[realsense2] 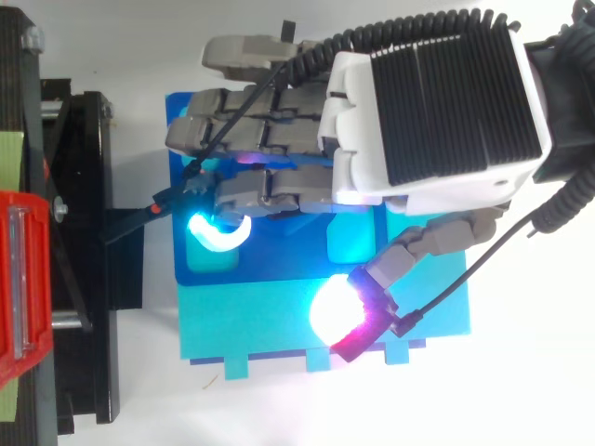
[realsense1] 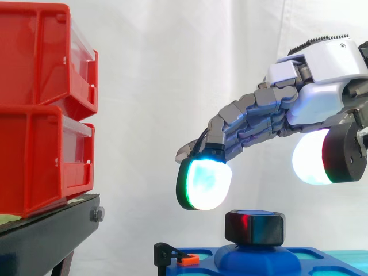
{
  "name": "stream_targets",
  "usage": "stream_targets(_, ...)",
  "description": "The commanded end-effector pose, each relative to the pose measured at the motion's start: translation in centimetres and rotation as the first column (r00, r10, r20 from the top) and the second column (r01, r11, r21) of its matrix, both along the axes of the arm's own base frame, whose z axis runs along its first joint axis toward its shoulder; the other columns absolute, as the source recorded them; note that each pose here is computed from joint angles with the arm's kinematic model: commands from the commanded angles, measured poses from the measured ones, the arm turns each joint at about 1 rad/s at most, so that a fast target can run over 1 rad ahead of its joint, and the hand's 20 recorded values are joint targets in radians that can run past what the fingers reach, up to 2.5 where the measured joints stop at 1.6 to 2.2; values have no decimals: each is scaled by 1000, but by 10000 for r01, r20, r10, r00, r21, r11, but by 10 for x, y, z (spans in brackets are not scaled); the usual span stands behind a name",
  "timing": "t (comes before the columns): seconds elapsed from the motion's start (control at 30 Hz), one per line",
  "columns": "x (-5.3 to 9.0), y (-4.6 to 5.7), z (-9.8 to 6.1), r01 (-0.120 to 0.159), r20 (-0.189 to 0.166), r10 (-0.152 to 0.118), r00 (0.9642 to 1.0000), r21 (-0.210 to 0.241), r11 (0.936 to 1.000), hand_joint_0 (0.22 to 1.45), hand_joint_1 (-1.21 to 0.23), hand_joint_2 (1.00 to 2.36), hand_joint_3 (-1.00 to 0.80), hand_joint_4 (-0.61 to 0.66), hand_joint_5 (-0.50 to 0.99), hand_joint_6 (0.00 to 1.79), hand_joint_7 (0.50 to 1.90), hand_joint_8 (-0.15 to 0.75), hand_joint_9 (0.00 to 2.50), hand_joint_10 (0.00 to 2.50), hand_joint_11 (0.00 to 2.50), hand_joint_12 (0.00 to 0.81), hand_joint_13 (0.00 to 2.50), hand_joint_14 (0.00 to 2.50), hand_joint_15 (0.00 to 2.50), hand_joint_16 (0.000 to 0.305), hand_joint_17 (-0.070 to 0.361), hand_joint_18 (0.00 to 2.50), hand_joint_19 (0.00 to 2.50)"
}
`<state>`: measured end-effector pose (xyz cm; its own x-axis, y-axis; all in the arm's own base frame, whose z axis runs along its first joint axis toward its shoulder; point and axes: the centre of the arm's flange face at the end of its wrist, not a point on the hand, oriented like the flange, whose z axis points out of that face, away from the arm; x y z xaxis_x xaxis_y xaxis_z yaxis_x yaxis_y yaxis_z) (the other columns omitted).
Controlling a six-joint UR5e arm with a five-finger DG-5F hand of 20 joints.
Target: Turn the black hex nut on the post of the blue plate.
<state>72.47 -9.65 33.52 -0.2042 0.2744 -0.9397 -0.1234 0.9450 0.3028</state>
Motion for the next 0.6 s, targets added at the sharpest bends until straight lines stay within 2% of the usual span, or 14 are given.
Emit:
stream_targets(0.0,0,0,-1,-64,24,64,10000,-181,9998,475,-532,1000,-500,208,-204,502,783,240,198,0,0,361,104,0,24,51,116,0,152)
stream_targets(0.23,-2,0,0,-58,-60,56,10000,-230,9997,476,-529,1000,-500,208,-204,502,783,240,199,0,0,361,108,0,30,51,115,0,155)
stream_targets(0.33,-4,-1,-7,-27,-186,23,9998,-221,9998,477,-528,1000,-500,207,-204,502,780,240,200,0,0,361,110,0,27,51,115,0,157)
stream_targets(0.57,-3,-1,-8,-27,-155,23,9999,-220,9998,479,-524,1000,-500,206,-205,502,784,241,202,0,0,360,111,0,31,51,114,0,158)
